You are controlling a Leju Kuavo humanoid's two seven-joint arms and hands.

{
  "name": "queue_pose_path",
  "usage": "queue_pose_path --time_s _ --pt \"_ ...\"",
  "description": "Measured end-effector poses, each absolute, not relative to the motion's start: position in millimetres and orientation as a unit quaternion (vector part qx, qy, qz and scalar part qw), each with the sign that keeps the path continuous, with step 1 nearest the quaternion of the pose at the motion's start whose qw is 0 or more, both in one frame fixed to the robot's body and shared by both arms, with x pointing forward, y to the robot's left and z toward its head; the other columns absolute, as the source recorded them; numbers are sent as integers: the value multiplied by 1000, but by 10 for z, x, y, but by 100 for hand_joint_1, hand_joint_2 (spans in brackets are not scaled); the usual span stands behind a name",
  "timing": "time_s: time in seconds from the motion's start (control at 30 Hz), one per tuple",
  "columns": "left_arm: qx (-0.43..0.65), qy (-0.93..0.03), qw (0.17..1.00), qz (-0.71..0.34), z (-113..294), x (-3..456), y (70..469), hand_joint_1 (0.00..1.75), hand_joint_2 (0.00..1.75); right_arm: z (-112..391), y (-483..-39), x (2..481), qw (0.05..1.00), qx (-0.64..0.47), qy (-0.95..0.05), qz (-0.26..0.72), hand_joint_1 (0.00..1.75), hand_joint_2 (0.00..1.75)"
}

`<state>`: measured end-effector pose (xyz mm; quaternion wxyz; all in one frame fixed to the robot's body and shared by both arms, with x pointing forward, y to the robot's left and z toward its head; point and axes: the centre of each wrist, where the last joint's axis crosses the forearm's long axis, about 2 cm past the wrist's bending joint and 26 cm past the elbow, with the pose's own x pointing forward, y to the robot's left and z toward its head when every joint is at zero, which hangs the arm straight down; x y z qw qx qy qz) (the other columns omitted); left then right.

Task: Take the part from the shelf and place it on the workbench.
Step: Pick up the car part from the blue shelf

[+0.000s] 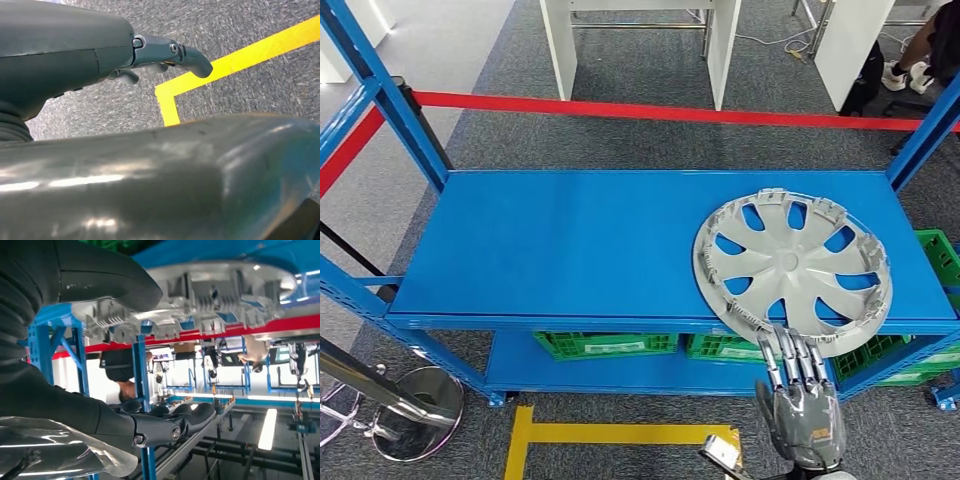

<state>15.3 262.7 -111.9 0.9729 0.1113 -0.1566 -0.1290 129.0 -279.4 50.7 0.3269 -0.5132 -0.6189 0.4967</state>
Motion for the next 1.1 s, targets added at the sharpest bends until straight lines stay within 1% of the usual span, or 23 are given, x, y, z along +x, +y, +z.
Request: queue_pose_path --time_s 0.53,0.8,1.0,1.1 --pt "92 -188 972 -103 -1121 153 2617 0 0 449 -2849 1135 340 -510 -606 507 0 175" --pt "95 -239 963 -82 -1120 154 2620 0 0 434 -2853 1069 347 -509 -602 509 0 175" --pt "95 -246 962 -72 -1120 152 2618 0 0 424 -2867 1030 349 -507 -599 512 0 175" --pt "73 -257 962 -56 -1123 148 2611 0 0 422 -2872 1023 349 -506 -599 513 0 175"
